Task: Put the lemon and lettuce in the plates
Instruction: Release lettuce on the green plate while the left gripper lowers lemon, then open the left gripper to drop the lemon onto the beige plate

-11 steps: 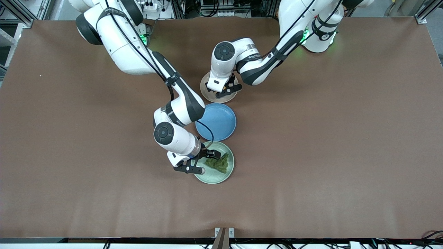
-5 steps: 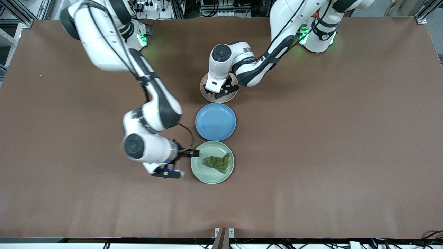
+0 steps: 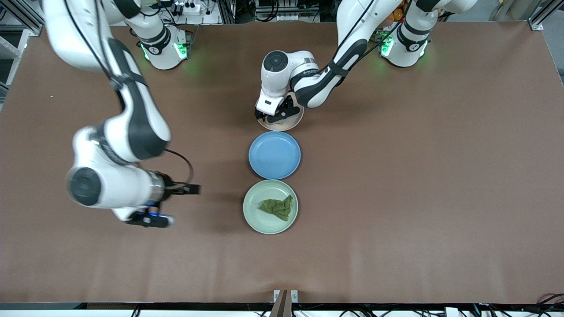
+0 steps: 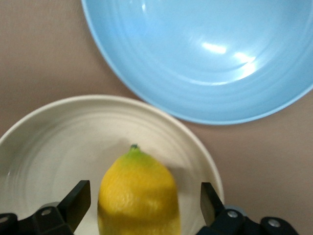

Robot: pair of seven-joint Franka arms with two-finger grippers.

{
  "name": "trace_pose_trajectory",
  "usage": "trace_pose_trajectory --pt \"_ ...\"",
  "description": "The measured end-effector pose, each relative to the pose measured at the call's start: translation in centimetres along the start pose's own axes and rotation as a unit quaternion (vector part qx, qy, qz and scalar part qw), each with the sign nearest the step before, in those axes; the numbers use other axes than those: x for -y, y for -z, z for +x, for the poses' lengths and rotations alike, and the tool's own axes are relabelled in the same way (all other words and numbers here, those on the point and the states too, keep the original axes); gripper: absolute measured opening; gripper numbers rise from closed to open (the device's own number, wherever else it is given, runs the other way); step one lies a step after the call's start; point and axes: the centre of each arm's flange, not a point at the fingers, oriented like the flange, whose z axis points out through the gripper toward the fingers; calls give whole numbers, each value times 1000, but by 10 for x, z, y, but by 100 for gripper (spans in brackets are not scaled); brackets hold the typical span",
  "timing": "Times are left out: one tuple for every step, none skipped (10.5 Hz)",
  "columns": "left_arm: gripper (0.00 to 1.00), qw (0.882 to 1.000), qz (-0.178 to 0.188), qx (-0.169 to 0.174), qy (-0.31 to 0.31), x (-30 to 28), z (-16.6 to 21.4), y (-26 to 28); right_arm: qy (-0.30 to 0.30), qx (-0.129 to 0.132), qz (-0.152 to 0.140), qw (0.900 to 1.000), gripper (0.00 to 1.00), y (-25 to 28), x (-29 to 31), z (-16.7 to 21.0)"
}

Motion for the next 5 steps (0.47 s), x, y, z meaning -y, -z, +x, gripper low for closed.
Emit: trace_pose_trajectory --pt "100 1000 -9 -9 2 -7 6 19 21 -4 -16 1000 100 32 -22 -13" --pt "100 1000 -11 -22 5 -15 12 44 37 -14 -23 999 100 60 -42 -26" --pt "100 999 -6 -37 9 -22 19 74 44 -19 -25 999 100 82 -60 -39" --pt "100 999 1 -54 5 -27 28 107 46 -23 -28 998 100 99 -72 -54" --pt "100 997 8 -70 -13 -27 44 143 46 -25 -35 998 100 115 -77 -71"
